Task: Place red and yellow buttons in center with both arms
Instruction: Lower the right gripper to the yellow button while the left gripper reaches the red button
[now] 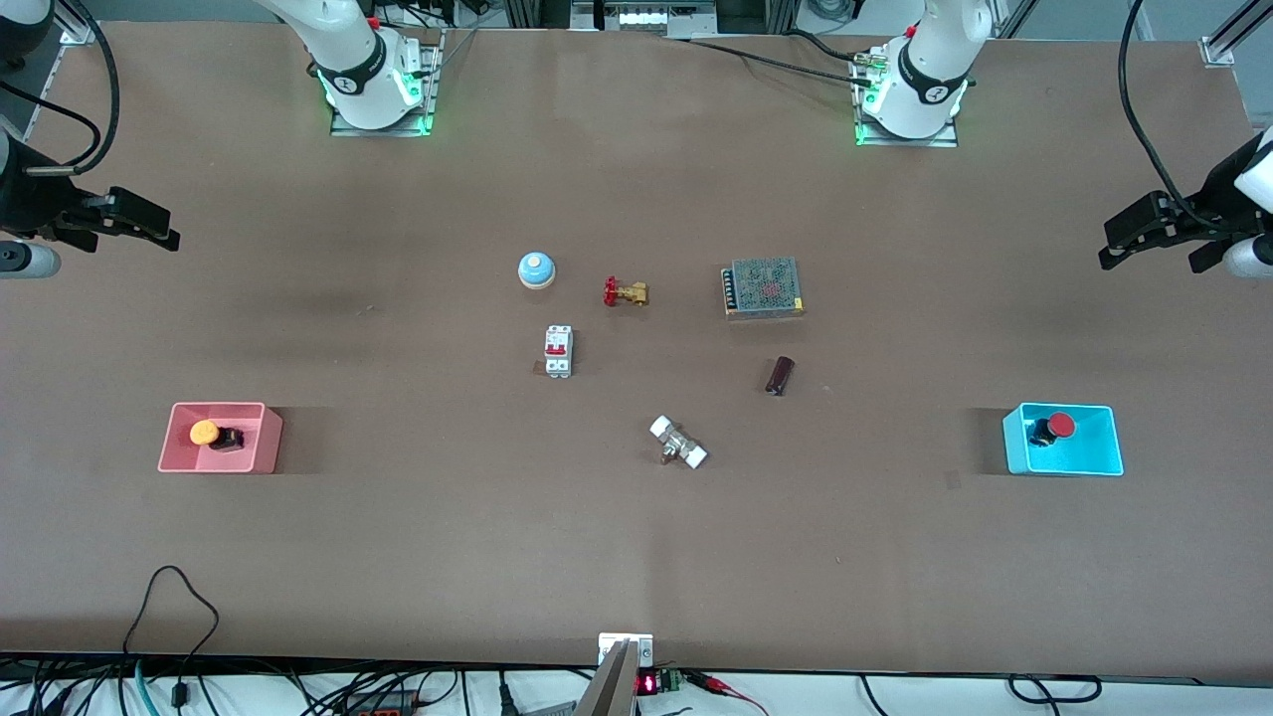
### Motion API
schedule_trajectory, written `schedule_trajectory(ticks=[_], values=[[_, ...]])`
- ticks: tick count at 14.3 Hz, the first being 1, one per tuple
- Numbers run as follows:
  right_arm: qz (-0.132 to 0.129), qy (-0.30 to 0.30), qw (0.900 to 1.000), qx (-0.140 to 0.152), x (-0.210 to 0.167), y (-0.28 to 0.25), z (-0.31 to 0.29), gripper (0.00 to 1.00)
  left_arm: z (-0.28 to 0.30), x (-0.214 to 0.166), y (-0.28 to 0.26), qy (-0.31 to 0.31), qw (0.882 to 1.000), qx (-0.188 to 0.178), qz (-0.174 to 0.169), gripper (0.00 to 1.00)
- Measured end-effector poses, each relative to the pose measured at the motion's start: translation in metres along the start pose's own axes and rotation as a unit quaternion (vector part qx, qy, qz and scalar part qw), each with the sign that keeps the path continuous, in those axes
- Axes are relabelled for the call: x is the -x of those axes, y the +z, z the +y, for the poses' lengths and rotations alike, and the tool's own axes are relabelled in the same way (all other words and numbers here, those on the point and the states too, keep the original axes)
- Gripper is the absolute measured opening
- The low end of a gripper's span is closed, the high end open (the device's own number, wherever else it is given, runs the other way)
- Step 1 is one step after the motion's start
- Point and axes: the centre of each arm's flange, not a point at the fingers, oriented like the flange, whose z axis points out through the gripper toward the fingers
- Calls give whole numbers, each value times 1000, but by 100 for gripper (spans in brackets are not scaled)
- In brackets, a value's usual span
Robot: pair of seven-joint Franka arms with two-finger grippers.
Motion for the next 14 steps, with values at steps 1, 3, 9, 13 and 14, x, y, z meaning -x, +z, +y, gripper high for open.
schedule_trajectory(ticks=[1, 3, 9, 13, 14], values=[[0, 0, 1000, 0, 0, 0, 0, 100, 0, 0, 0, 0, 1000, 0, 0, 100], [-2, 0, 1000, 0, 0, 0, 0, 100, 0, 0, 0, 0, 1000, 0, 0, 100], [1, 1, 1000, 20, -6, 11, 4, 100, -2, -1, 2, -2, 1000, 0, -1, 100], [4, 3, 999, 38, -46, 66, 4, 100, -20, -14, 34, -16, 1000, 4, -26, 100], [1, 4, 999, 43, -56, 84, 5, 100, -26, -19, 48, -20, 999, 6, -37, 100]])
